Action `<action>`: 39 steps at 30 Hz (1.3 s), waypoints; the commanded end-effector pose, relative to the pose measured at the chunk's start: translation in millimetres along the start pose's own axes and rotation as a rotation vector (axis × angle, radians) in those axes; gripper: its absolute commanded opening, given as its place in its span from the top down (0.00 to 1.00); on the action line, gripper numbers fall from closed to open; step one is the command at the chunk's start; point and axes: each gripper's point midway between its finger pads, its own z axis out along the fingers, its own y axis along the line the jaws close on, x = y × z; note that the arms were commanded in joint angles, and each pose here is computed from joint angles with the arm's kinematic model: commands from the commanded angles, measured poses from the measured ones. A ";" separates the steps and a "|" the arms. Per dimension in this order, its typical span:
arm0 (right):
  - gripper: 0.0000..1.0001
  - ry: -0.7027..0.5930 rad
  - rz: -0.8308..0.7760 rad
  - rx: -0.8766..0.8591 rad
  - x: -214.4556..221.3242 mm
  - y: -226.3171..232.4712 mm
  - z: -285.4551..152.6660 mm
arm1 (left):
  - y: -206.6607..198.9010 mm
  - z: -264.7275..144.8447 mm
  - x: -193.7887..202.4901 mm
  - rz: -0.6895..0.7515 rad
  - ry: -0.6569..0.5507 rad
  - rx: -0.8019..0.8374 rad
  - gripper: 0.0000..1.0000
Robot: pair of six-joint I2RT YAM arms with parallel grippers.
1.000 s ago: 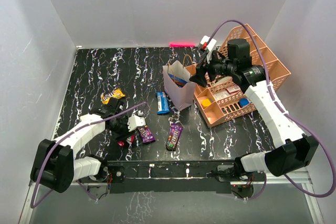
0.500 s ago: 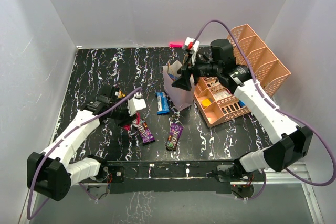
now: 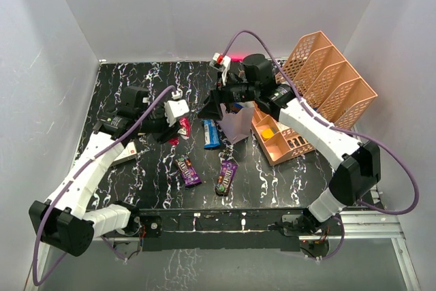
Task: Place the snacks into the paper bag
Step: Pick up the snack from the center of the board, then place the snack in the paper bag.
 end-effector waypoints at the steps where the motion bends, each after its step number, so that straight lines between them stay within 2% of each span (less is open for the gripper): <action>1: 0.30 -0.082 0.041 -0.025 -21.5 4.2 8.0 | -1.5 -7.6 -29.5 -0.013 -0.091 0.023 0.60; 10: 0.30 -0.024 0.125 -0.055 3.8 6.7 39.6 | -0.9 -9.6 -42.4 -0.022 -0.136 0.028 0.60; 19: 0.37 0.030 0.182 -0.078 27.2 4.1 59.8 | -2.5 -12.2 -45.0 -0.019 -0.153 0.026 0.60; 23: 0.48 0.036 0.196 -0.119 30.5 11.7 65.4 | -1.3 -11.1 -45.6 -0.018 -0.159 0.022 0.60; 33: 0.90 0.020 0.180 -0.095 21.5 9.9 65.6 | 0.5 -9.5 -39.2 -0.019 -0.144 0.000 0.59; 39: 0.92 0.011 0.106 -0.038 14.3 3.7 58.4 | -4.4 -13.2 -32.3 0.004 -0.136 -0.009 0.41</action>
